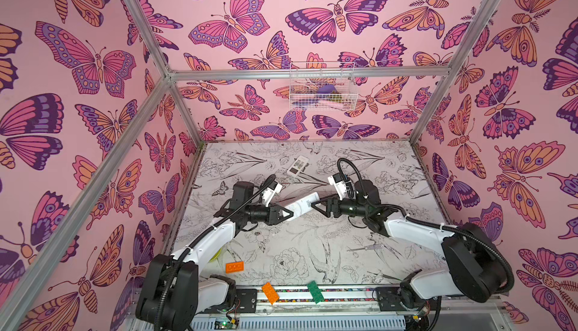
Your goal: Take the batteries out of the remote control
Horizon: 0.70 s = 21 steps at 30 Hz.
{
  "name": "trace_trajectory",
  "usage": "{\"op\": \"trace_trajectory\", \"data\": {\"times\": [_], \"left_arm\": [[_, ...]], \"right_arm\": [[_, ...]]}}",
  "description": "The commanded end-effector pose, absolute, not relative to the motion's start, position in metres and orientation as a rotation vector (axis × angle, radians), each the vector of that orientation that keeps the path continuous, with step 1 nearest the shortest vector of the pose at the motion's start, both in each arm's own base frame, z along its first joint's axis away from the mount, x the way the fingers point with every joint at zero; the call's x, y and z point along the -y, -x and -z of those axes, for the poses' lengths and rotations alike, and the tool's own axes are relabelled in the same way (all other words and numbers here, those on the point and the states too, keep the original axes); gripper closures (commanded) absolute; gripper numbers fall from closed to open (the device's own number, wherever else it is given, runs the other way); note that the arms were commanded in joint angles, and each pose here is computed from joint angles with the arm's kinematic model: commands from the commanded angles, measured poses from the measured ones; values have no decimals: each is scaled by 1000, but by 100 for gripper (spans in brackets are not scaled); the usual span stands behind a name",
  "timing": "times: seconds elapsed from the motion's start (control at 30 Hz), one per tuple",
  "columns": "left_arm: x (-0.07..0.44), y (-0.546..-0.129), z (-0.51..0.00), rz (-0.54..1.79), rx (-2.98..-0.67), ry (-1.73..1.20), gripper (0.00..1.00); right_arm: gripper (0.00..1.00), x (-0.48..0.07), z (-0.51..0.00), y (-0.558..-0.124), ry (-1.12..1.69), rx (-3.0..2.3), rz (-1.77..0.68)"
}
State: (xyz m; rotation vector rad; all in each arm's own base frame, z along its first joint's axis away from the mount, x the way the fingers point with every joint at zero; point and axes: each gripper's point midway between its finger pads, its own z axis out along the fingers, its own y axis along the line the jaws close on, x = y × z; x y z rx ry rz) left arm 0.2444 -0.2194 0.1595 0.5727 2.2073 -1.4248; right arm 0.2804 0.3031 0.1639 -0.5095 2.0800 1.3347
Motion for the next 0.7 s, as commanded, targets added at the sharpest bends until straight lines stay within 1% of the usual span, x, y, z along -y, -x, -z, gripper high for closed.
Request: {"op": "trace_trajectory", "data": {"times": [0.0,0.07,0.27,0.33,0.4,0.53,0.57,0.63,0.67], "left_arm": [[225,-243,-170,1477,-2136,-614,100],[227,-245,-160,1499,-2160,-602,100],[230,-247,-153,1511,-2186,-590,100],[230,-248,-147,1518,-2210,-558,94],[231,-247,-146,1526,-2216,-550,85],[230,-247,-140,1513,-2238,-531,72],[229,-246,-139,1510,-2242,-527,69],[229,-247,-138,1505,-2248,-514,60],[228,-247,-138,1506,-2251,-509,55]], "right_arm": [[27,-321,-190,-271,617,-1970,-1492],[29,-324,-188,-267,651,-1951,-1537],[41,-332,-173,-264,689,-1960,-1623],[49,-330,-165,-262,694,-1966,-1632],[62,-330,-162,-262,679,-1977,-1655],[73,-326,-164,-259,659,-1937,-1685],[74,-326,-162,-260,654,-1944,-1685],[82,-323,-161,-262,636,-1959,-1688],[83,-321,-163,-263,625,-1955,-1685]]}}
